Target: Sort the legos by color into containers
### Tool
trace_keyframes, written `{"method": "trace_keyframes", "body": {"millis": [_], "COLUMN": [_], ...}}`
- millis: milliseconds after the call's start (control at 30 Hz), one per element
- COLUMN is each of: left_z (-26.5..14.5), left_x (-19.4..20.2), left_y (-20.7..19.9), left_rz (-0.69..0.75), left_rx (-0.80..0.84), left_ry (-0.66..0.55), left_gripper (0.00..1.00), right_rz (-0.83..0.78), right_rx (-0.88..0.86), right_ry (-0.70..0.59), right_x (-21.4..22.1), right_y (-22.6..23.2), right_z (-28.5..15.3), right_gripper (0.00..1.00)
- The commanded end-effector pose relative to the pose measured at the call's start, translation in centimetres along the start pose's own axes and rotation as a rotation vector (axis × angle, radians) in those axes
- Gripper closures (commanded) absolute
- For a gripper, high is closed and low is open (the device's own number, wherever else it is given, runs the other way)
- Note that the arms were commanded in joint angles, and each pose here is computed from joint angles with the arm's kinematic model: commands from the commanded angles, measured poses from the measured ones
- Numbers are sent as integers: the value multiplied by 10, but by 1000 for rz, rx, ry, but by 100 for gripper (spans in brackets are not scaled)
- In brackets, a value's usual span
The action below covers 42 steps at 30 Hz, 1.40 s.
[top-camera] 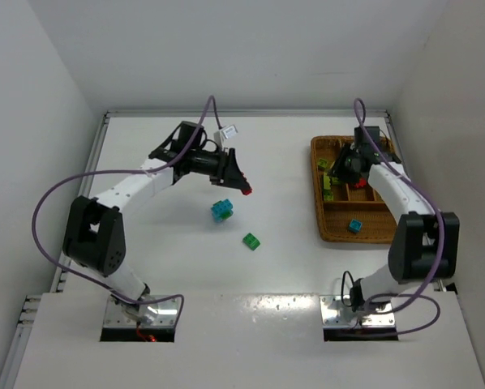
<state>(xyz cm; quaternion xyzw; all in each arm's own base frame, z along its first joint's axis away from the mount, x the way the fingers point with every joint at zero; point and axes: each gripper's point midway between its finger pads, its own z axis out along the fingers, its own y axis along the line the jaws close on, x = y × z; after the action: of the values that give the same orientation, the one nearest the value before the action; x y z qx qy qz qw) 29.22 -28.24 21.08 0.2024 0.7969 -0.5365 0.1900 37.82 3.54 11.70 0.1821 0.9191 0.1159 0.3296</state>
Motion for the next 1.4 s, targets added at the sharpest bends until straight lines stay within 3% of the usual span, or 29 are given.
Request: {"method": "trace_keyframes", "body": {"millis": [0, 133, 233, 300, 367, 400, 500, 733, 800, 933, 1100, 1367], "left_z": [15, 30, 40, 45, 49, 49, 52, 62, 64, 63, 59, 56], "left_x": [-4, -7, -2, 2, 3, 3, 3, -2, -9, -23, -35, -46], "left_y": [4, 0, 5, 7, 6, 6, 3, -7, 1, 11, 18, 6], "left_rz": [38, 60, 50, 44, 47, 47, 61, 59, 16, -46, -77, -92], "left_rx": [-130, -182, -214, -213, -208, -208, -193, -108, -131, -206, -260, -225], "left_ry": [16, 34, 59, 75, 83, 83, 93, 116, 103, 53, 4, -13], "left_gripper": [100, 100, 100, 100, 100, 100, 100, 100, 100, 100, 100, 100], "right_rz": [-7, 3, 38, 49, 49, 39, 24, -91, -197, -461, -509, -491], "right_rx": [174, 213, 238, 241, 240, 236, 195, -142, -275, -482, -604, -624], "right_ry": [-26, -37, -38, -32, -33, -25, -28, -73, -83, -108, -198, -225], "right_x": [-25, -47, -57, -64, -76, -76, -80, -49, -36, 30, 59, 87], "right_y": [-23, -23, -23, -20, -14, -8, 5, 56, 87, 151, 185, 205], "right_z": [20, 41, 61, 73, 73, 73, 60, 3, -25, -68, -97, -83], "right_gripper": [86, 86, 79, 60, 29, 26, 25, 43, 43, 29, 29, 31]}}
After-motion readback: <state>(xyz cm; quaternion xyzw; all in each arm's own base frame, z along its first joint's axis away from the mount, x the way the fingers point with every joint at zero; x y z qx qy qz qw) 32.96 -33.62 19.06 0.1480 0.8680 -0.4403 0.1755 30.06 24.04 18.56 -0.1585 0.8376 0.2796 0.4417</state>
